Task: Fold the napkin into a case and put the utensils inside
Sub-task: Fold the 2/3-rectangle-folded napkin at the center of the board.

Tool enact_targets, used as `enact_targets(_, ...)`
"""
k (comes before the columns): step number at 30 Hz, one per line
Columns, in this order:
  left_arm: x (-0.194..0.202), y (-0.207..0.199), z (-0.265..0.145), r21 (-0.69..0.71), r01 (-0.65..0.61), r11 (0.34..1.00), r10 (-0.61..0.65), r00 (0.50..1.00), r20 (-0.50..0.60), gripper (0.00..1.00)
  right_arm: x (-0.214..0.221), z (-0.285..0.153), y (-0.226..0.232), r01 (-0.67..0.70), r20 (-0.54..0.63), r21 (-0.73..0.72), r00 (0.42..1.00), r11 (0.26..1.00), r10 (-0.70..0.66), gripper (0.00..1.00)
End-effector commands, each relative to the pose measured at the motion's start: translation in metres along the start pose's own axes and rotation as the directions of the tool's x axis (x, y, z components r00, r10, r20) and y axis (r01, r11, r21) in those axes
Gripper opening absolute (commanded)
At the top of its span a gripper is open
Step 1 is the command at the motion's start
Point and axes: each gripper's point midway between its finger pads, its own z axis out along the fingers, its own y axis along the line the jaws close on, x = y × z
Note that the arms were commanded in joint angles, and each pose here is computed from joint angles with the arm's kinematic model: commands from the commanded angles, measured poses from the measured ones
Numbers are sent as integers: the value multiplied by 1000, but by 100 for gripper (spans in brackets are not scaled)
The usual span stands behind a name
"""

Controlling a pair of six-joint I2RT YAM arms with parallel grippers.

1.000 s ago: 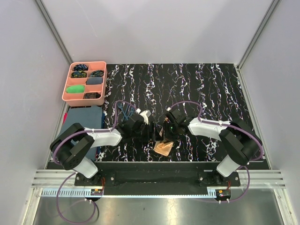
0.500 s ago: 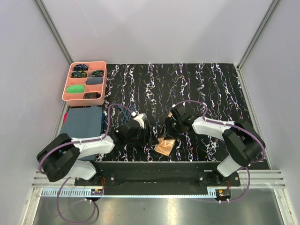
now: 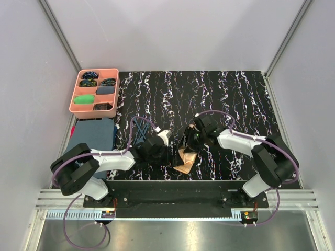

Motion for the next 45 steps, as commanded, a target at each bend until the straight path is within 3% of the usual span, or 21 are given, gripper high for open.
enact_targets(1,-15,-15,3,18,-32,999,31,998,45,86,-32,-36,18,20,127,-21,992,1000,-17,59)
enact_targets(5,-22,-14,2,-28,-58,998,59,997,48,87,-47,-59,6,51,199,79,978,996,-66,76)
enact_targets(10,-21,-12,13,-60,-59,996,58,998,-5,87,-70,-83,-13,48,274,144,958,988,-87,83)
enact_targets(17,-15,-2,29,-105,-68,992,62,996,-61,82,-98,-89,-39,13,293,258,952,966,-91,83)
enact_targets(25,-1,13,35,-135,-59,989,45,994,-103,58,-118,-69,-46,-4,281,308,956,951,-87,78)
enact_targets(29,4,15,36,-131,-38,991,24,994,-107,52,-127,-60,-44,2,286,302,954,953,-93,71)
enact_targets(45,17,7,41,-86,-14,996,2,991,-132,33,-146,-42,-35,-25,293,248,955,969,-50,65)
